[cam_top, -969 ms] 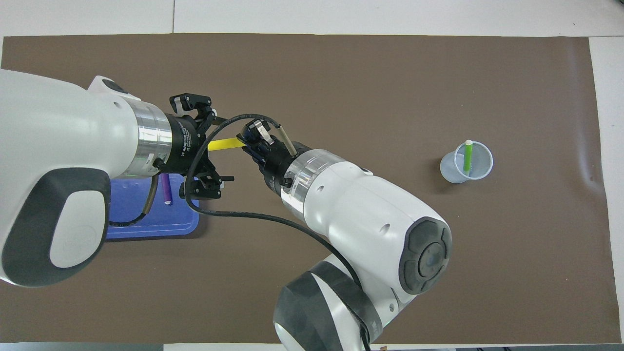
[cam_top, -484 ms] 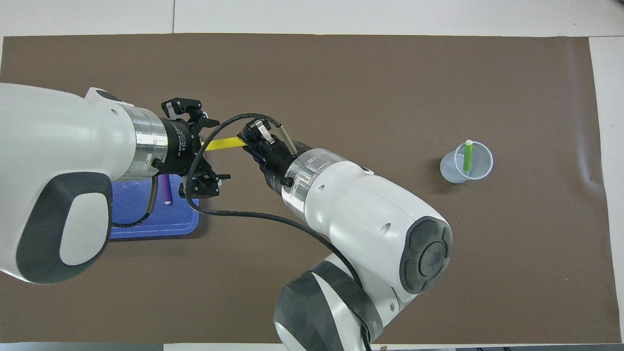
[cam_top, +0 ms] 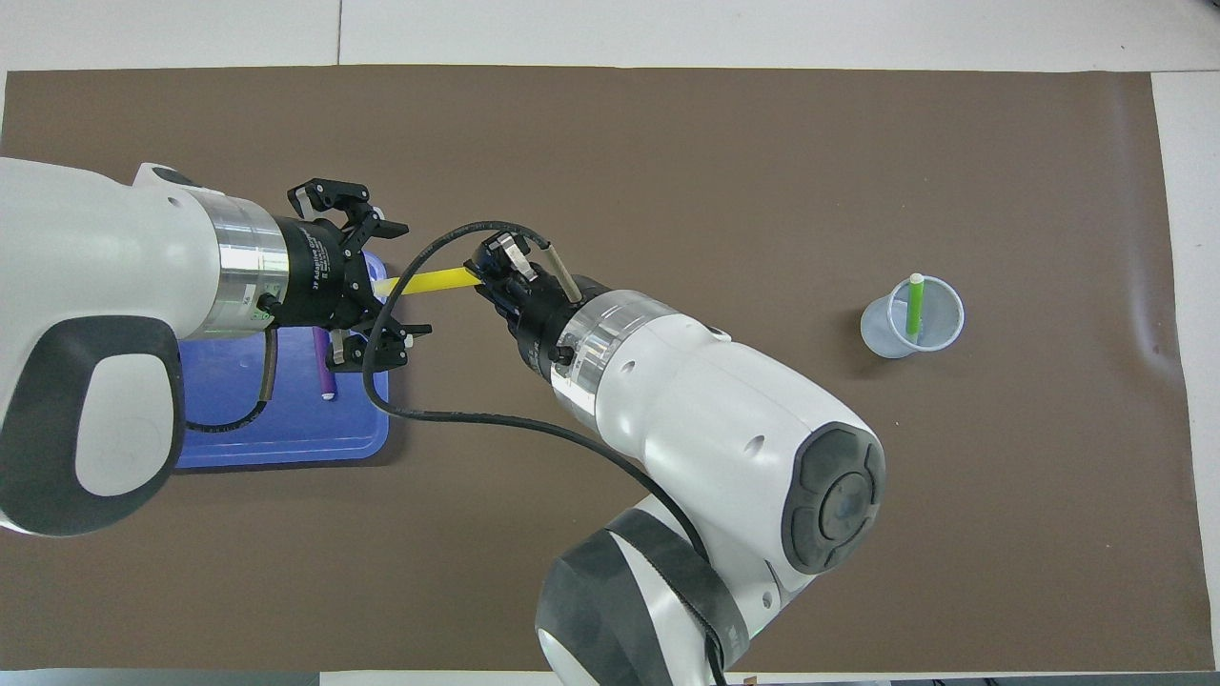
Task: Right arm passes pens to left for tray arrangement
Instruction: 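Grasp the yellow pen with the left gripper from the right gripper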
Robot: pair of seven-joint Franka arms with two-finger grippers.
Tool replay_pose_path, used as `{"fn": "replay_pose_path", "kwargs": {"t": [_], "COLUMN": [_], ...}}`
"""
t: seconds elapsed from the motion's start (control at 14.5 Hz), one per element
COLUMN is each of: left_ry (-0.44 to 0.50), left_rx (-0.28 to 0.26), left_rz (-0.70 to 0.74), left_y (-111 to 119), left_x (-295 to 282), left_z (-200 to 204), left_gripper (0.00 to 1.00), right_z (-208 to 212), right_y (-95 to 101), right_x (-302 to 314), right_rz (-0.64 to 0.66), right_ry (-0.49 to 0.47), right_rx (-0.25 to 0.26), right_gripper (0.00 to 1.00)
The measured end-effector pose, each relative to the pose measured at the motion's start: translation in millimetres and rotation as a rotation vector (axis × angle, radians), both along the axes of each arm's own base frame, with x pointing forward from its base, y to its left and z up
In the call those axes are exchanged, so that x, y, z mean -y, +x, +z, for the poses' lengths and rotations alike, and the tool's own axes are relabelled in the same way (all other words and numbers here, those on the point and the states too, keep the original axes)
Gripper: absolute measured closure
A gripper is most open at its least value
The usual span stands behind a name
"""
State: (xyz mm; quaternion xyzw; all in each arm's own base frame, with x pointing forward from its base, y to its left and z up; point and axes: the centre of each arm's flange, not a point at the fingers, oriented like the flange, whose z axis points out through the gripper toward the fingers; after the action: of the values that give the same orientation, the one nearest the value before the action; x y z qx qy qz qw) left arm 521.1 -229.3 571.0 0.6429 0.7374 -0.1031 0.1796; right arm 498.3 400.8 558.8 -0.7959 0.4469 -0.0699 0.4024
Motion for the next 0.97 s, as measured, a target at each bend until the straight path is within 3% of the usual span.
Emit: {"fn": "replay_pose_path", "kwargs": {"t": [0.07, 0.48, 0.76, 0.97], "left_ry": [0.0, 0.0, 0.001, 0.001], "left_rx": [-0.001, -0.002, -0.003, 0.003], "left_rz": [-0.001, -0.005, -0.021, -0.024], "left_y": [-0.3, -1.1, -2.9, -3.5], "left_x": [0.5, 2.1, 3.4, 4.3], "left_z": [-0.2, -0.9, -1.2, -0.8], "left_gripper": [0.08, 0.32, 0.81, 0.81], "right_z": [-0.1, -0.7, -1.2, -2.7], "right_y": [0.2, 0.7, 2.5, 3.9], "right_x": [0.2, 1.1, 2.4, 3.8], "right_rz": [0.0, -0.002, -0.005, -0.005], "right_ry": [0.0, -0.001, -0.001, -0.004], "right_rx": [0.0, -0.001, 0.004, 0.004], "right_gripper": [0.82, 0.82, 0.82, 0.82]}}
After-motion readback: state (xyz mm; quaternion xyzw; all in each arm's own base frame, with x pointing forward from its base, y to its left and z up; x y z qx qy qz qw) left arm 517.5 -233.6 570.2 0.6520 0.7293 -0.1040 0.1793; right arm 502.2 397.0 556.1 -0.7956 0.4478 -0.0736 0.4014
